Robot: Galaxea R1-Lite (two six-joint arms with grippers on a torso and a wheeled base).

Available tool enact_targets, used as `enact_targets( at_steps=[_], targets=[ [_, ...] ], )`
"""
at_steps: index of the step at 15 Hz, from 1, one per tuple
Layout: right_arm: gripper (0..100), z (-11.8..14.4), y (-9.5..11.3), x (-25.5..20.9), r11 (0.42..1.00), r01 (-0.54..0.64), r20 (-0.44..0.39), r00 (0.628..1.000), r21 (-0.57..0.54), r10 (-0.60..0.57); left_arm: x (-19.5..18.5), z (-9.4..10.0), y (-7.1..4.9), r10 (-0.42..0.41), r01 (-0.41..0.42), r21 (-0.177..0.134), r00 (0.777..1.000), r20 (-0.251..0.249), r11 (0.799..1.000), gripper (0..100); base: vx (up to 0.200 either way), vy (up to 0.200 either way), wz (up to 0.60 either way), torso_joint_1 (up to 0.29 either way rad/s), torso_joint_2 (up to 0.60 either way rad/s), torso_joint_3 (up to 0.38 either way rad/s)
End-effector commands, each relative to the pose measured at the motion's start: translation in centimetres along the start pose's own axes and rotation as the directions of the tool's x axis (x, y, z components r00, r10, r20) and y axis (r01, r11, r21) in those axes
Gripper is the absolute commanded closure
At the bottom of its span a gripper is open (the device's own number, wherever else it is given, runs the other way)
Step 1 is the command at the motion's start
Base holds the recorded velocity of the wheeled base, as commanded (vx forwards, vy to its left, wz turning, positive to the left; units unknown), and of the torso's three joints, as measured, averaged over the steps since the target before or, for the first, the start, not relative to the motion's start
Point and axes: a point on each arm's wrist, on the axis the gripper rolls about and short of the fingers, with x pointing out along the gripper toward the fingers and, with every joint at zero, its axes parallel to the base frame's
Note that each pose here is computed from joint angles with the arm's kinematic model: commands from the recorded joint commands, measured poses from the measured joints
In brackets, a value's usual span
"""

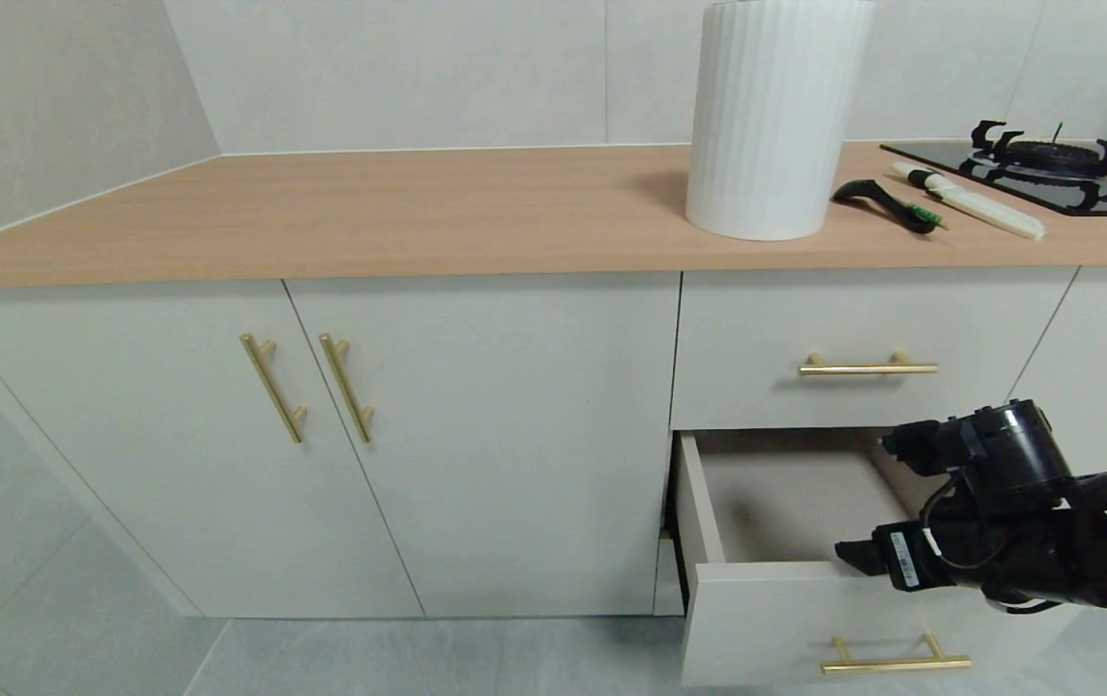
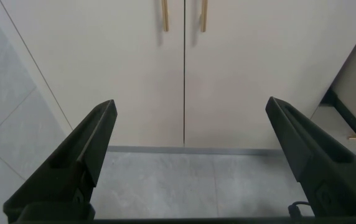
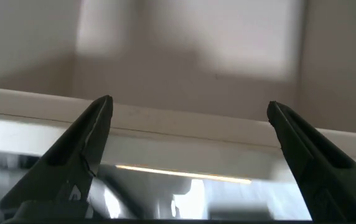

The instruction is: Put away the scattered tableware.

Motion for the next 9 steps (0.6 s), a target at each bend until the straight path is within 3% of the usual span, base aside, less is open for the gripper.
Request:
enact_targets(
  at_steps=[1, 5, 9],
  targets=[
    [0, 1.0, 0.1, -1.8, 1.000, -0.019, 0.045, 0.999, 0.000, 0.019, 0.0, 0.0, 0.0, 0.001, -0.001, 0.000, 1.000, -0.001, 1.000, 0, 0.000, 0.000, 0.00, 0.000, 0.00, 0.000],
    [0, -0.2, 0.8, -2.2, 0.998, -0.033, -0.068, 0.997, -0.053, 0.029, 0.0, 0.0, 0.0, 0.001, -0.001, 0.000, 1.000, -0.001, 1.000, 0, 0.000, 0.000, 0.00, 0.000, 0.00, 0.000],
    [0, -1.0, 0.9, -3.3, 0.994, -0.034, -0.264, 0.965, -0.104, 0.006, 0.0, 0.0, 0.0, 0.001, -0.001, 0.000, 1.000, -0.001, 1.000, 0, 0.000, 0.000, 0.00, 0.000, 0.00, 0.000]
  ],
)
